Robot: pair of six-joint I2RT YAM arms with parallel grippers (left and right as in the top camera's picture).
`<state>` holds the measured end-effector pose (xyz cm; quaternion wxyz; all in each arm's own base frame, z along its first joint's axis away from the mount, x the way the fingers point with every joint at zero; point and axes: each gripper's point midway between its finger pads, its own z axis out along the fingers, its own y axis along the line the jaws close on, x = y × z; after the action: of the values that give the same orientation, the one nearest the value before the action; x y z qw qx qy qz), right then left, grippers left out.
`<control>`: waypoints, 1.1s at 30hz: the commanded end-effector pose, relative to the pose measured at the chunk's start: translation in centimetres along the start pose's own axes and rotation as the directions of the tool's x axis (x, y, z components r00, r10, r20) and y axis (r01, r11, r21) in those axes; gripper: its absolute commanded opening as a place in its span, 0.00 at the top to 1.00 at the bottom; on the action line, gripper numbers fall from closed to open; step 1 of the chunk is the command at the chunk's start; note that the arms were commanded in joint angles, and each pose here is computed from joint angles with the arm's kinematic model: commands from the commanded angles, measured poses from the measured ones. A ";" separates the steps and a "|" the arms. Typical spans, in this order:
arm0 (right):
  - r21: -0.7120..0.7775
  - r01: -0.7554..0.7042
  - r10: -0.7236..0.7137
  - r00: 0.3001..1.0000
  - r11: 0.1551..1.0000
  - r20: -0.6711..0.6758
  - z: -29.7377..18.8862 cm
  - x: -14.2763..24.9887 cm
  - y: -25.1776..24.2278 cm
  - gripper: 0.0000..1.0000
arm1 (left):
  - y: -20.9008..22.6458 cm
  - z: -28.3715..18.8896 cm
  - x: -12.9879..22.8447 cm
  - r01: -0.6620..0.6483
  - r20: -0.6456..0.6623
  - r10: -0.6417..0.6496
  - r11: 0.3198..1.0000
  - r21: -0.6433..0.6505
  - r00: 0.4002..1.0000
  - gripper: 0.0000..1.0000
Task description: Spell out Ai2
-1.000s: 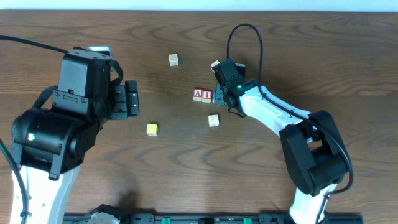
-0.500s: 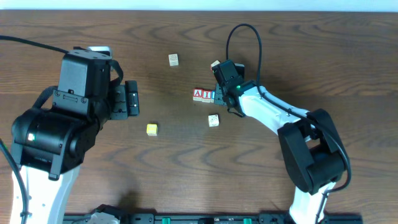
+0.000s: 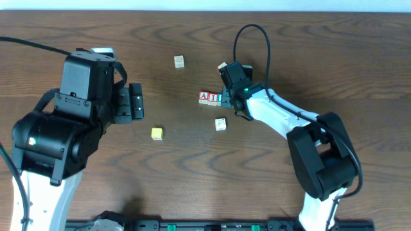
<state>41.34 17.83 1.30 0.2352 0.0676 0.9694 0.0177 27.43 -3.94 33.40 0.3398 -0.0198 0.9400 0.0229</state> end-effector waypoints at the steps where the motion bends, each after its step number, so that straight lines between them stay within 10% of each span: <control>1: 0.027 0.019 -0.019 1.000 0.999 -0.001 0.4 0.6 -0.3 0.56 | 0.1 0.3 0.3 0.003 -0.012 -0.003 1.000 -0.007 1.000 0.05; 17: -0.003 0.067 -0.063 0.945 0.998 0.321 -14.7 -9.4 -3.2 0.41 | -2.7 -0.9 -0.4 -0.098 0.045 0.093 0.985 0.139 0.995 0.05; 21: -0.017 0.119 -0.102 0.907 0.993 0.409 -21.8 -9.7 -4.7 0.01 | -3.0 -3.1 -1.0 -0.151 0.142 0.129 0.975 0.163 0.982 0.04; 33: 0.017 0.356 -0.289 0.728 0.934 0.621 -38.1 -4.0 -9.2 0.01 | -2.3 -13.3 2.6 -0.401 0.439 0.263 0.879 0.257 0.859 0.05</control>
<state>28.17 8.27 34.78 0.5190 -0.0728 0.8516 0.0136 18.69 -5.73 41.46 0.5028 0.1564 0.8487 -0.0491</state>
